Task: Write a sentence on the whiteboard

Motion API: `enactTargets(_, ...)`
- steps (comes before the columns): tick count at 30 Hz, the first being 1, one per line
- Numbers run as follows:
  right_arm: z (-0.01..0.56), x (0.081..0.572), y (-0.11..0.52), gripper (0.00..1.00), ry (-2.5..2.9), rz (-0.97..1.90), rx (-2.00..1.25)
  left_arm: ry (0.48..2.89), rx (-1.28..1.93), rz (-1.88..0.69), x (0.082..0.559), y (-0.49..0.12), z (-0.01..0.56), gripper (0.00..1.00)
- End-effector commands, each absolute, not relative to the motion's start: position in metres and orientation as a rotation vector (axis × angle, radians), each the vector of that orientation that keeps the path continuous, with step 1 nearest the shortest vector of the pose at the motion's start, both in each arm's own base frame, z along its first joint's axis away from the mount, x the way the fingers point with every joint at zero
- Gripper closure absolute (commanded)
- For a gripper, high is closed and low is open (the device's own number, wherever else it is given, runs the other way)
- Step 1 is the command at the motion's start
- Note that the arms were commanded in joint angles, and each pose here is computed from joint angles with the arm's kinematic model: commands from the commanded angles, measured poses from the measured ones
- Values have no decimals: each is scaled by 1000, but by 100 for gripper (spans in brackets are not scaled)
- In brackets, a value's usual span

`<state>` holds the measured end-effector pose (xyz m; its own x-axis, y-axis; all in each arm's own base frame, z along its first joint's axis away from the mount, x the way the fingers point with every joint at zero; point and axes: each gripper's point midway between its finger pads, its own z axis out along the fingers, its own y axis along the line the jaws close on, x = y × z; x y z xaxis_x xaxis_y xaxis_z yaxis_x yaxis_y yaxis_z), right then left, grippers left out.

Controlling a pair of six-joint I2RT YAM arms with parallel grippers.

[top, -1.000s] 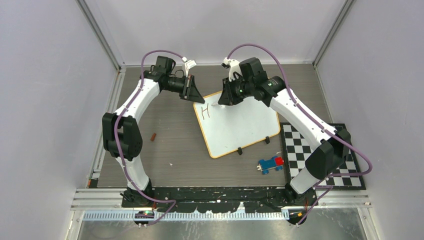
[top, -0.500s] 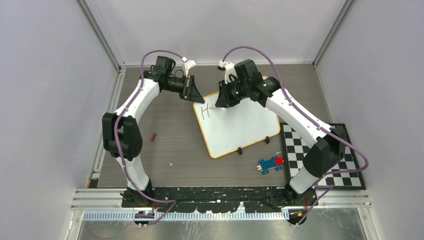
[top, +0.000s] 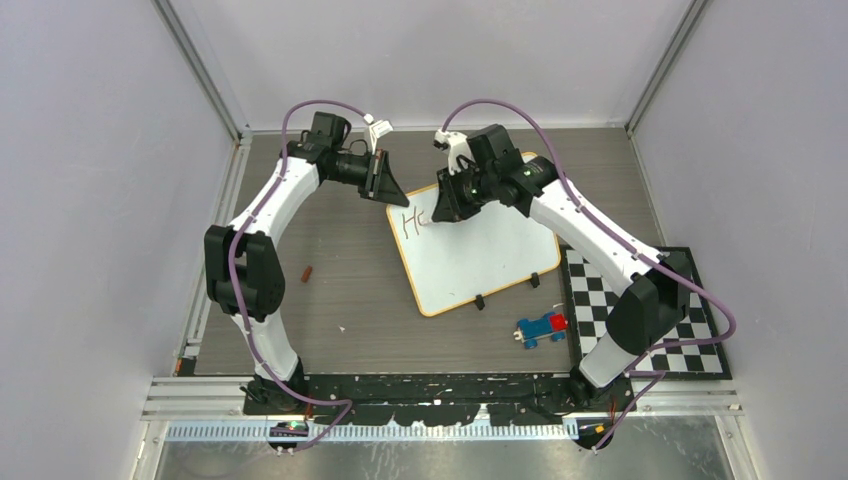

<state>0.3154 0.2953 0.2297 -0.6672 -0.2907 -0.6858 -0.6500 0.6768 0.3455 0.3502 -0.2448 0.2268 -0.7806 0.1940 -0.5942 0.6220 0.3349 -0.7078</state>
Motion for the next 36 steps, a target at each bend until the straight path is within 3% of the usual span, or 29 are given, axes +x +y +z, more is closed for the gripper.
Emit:
enactTargets(1, 238, 317, 284, 100, 2245, 703, -742, 2202, 710, -1420, 344, -243, 240, 100)
enactTargets(11, 252, 328, 268, 100, 2218, 638, -717, 2201, 710, -1423, 343, -243, 241, 100)
enactTargets(36, 265, 336, 300, 100, 2179, 708, -745, 2203, 715, -1424, 342, -243, 239, 100)
